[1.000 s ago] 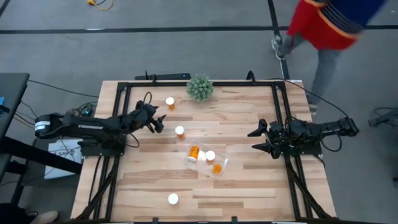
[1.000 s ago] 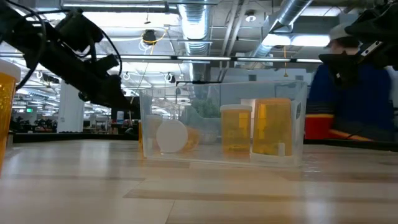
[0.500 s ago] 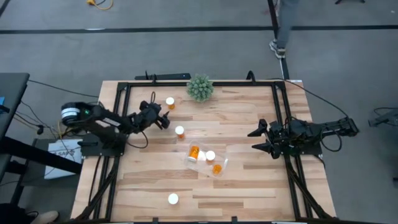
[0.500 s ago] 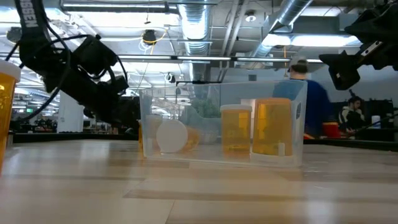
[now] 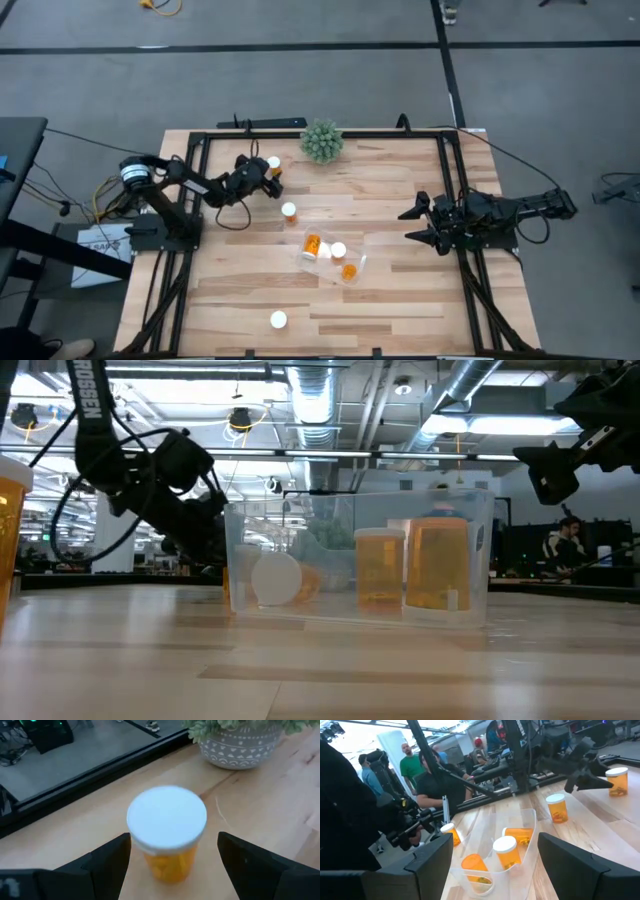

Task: Pick and place pill bottles into a basket
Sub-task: Put the orange pill bottle into the transparent bin

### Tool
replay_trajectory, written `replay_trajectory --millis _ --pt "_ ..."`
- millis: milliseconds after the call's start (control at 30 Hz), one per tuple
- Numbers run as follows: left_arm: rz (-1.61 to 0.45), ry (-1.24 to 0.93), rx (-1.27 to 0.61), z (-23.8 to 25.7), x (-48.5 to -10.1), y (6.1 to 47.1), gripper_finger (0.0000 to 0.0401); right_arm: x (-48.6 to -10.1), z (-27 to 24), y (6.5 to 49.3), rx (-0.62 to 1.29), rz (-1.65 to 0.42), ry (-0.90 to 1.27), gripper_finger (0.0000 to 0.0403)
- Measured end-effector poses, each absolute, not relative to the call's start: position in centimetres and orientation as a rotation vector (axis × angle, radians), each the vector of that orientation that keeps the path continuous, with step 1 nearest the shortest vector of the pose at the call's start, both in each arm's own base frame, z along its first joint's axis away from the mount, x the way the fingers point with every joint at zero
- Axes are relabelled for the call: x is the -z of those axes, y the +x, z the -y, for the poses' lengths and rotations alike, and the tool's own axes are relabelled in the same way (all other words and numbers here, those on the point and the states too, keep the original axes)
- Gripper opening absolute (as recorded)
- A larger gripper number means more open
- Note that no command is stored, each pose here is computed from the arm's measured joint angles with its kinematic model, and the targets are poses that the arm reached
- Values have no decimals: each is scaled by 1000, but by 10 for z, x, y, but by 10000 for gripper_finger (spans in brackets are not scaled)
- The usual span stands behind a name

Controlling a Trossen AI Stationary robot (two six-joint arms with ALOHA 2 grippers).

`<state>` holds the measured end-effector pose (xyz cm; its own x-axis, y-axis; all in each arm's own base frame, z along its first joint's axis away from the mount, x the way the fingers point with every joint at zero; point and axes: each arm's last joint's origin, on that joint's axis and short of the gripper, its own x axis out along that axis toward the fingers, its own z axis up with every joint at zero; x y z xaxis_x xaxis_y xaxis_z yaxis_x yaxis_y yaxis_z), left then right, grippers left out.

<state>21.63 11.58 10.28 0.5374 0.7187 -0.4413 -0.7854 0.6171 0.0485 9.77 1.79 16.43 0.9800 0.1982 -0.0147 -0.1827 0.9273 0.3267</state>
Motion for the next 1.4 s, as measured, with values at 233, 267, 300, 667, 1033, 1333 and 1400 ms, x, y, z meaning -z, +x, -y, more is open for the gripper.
replay_trajectory --millis 233,267,300,667,1033,1333,1400 --pt "-423 -169 -933 -132 -108 222 290 -164 -18 98 -195 -48 330 286" --pt "-418 -170 -932 -133 -109 223 290 -164 -18 98 -195 -48 330 286" --pt "-414 -171 -935 -134 -110 223 290 -164 -18 98 -195 -48 330 286" --pt "-416 -188 -884 -134 -110 224 187 -164 -18 98 -196 -48 330 286" --pt "-413 -196 -859 -134 -110 225 204 -164 -18 98 -195 -48 330 286" --pt "-371 -227 -752 -136 -119 236 187 -164 -18 98 -195 -48 330 286" --pt "-351 -231 -722 -138 -124 241 187 -164 -18 98 -195 -48 330 286"
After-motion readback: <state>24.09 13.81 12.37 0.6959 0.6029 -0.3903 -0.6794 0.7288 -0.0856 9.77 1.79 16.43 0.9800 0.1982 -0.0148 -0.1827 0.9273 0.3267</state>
